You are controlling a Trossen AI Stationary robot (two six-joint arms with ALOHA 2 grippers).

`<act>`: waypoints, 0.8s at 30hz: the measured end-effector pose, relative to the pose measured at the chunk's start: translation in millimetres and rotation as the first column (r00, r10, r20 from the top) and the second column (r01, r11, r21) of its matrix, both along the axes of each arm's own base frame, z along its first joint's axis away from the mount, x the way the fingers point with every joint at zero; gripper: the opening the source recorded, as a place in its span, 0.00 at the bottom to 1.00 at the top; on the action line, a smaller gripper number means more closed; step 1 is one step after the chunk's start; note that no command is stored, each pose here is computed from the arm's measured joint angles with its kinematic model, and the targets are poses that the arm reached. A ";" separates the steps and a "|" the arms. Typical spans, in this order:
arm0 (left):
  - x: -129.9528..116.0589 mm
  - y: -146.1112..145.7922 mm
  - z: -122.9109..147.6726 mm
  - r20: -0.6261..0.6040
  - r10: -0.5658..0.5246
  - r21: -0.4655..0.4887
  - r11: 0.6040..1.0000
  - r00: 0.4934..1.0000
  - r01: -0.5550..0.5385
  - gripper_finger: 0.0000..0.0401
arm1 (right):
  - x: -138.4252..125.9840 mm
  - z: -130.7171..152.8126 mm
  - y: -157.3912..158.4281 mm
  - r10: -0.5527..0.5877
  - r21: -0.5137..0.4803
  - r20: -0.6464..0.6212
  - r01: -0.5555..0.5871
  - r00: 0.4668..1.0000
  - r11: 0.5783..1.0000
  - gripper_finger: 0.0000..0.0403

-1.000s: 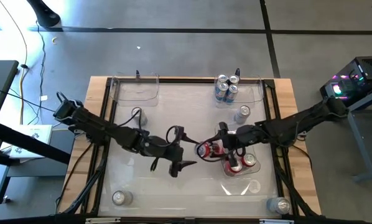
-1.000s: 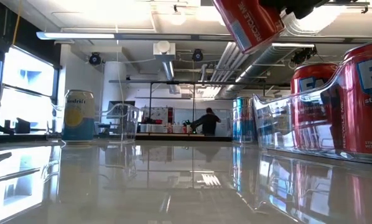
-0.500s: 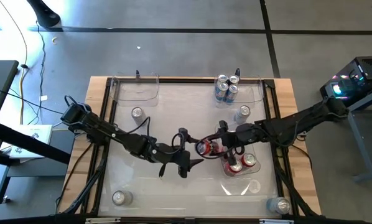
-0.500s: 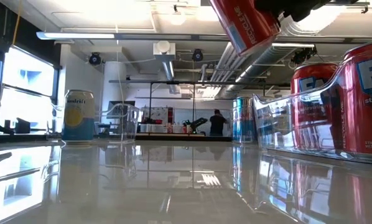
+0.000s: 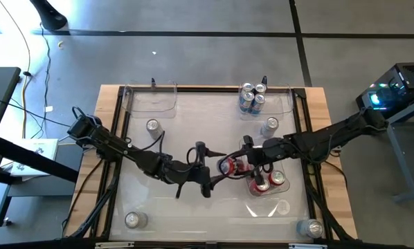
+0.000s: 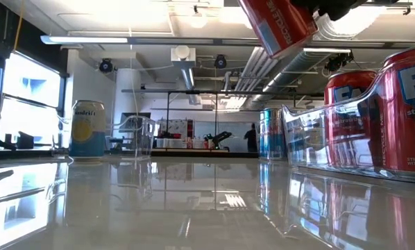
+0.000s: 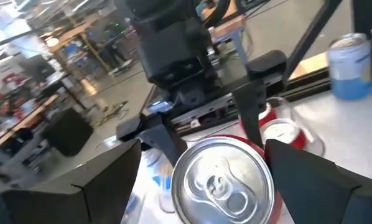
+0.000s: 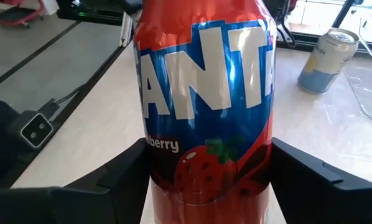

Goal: Sort soda cans
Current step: Remove the top orange soda can from the bottom right transparent bin

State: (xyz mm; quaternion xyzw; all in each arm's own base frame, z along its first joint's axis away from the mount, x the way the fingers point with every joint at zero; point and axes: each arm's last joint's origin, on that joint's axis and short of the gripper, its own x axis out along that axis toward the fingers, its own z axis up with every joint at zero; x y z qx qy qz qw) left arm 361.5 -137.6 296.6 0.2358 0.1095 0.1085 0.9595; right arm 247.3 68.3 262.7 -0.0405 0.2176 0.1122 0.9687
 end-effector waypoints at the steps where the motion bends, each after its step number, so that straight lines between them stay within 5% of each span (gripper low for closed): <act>1: 0.2 1.0 -0.2 0.000 0.017 0.004 1.000 1.000 -0.017 0.84 | 0.0 0.0 -0.1 -0.002 0.001 0.000 0.002 1.000 1.000 0.65; 14: 10.6 28.8 -8.3 -0.079 -0.117 -0.128 0.986 0.990 0.107 0.84 | -0.1 -1.1 -0.8 -0.014 -0.005 -0.009 0.014 1.000 1.000 0.65; 24: 3.9 21.5 -15.3 -0.141 0.003 -0.081 0.997 0.990 -0.014 0.84 | 0.0 -1.6 -1.8 -0.038 -0.012 -0.011 0.038 0.999 0.999 0.65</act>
